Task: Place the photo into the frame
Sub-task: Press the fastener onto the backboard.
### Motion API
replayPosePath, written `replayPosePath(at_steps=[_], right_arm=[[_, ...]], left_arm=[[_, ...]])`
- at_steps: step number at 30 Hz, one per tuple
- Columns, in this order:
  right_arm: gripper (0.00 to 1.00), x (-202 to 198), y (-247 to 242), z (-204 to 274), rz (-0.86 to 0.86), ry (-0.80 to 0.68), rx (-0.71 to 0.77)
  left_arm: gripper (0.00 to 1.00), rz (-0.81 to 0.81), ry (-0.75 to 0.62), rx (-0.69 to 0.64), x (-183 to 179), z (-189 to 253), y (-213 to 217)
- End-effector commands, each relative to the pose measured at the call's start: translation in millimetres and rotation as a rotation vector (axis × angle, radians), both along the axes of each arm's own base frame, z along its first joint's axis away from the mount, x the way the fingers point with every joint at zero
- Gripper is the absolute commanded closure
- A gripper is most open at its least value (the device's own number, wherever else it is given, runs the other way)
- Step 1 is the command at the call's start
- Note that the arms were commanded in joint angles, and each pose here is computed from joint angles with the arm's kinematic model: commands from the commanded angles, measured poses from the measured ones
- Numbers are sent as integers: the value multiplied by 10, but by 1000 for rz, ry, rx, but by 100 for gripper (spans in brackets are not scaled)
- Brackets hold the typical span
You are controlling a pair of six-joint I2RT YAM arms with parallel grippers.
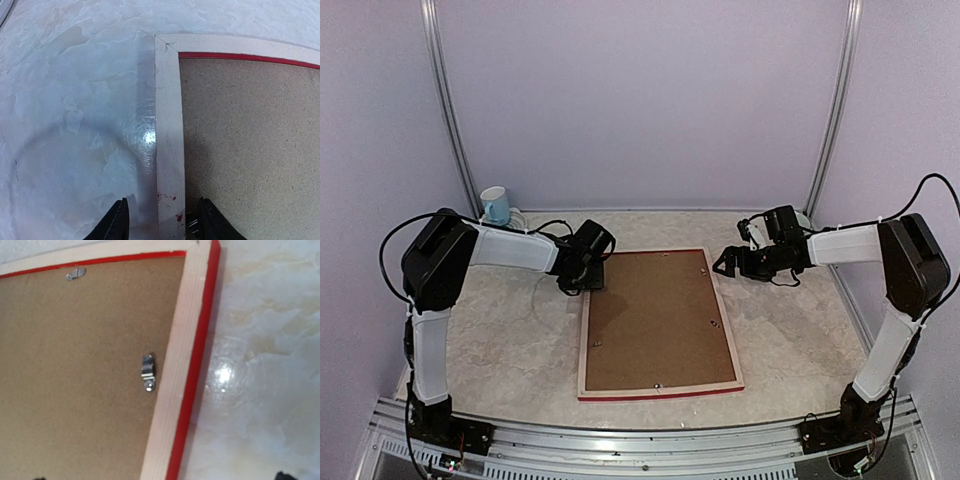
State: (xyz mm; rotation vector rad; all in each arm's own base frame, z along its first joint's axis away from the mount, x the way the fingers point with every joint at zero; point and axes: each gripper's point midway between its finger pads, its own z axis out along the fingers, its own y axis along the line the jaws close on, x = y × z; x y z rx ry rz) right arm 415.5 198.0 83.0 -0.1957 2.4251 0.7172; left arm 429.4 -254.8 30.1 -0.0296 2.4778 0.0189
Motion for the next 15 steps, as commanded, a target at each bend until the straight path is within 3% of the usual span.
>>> replayPosePath(at_steps=[1, 15], right_arm=[[1, 14, -37, 104, -9, -24, 18], [1, 11, -22, 95, -4, -19, 26]], left_arm=[[52, -15, 69, 52, -129, -206, 66], [42, 4, -65, 39, -17, 200, 22]])
